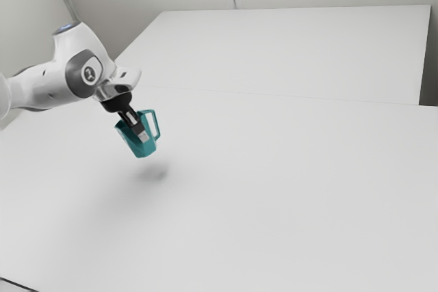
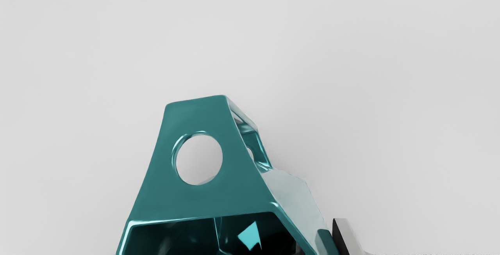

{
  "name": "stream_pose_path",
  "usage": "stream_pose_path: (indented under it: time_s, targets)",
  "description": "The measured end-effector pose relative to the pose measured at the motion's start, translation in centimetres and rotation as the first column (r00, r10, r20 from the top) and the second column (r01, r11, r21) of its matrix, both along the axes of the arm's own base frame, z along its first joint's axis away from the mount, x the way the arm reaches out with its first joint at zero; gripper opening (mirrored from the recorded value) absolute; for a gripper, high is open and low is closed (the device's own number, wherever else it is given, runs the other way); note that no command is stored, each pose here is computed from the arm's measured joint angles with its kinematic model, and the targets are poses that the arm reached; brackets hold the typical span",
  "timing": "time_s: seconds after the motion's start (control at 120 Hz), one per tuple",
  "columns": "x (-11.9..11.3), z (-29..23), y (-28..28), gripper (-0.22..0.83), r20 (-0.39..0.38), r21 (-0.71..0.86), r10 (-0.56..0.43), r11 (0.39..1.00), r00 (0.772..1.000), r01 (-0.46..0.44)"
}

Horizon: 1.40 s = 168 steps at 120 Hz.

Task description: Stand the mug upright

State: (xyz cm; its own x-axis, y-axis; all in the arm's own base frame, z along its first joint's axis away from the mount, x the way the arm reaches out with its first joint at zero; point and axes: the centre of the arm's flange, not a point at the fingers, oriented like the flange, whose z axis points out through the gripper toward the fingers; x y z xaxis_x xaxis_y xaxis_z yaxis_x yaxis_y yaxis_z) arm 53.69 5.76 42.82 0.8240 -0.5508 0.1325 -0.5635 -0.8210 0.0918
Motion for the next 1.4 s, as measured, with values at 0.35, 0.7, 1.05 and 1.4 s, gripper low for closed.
stream_pose_path:
  time_s: [0.35, 0.7, 1.05, 1.4]
  targets:
    - [0.0, 0.4, -0.2, -0.16, 0.023, 0.173, 0.118, 0.978, 0.993, -0.12]
    - [-1.4, -0.6, -3.1, -0.16, 0.064, 0.226, 0.204, 0.951, 0.977, -0.213]
    - [-3.9, -1.5, -6.0, -0.16, 0.09, 0.222, 0.283, 0.929, 0.955, -0.296]
    - [-5.7, -3.9, -8.0, -0.16, 0.081, 0.22, 0.36, 0.903, 0.929, -0.369]
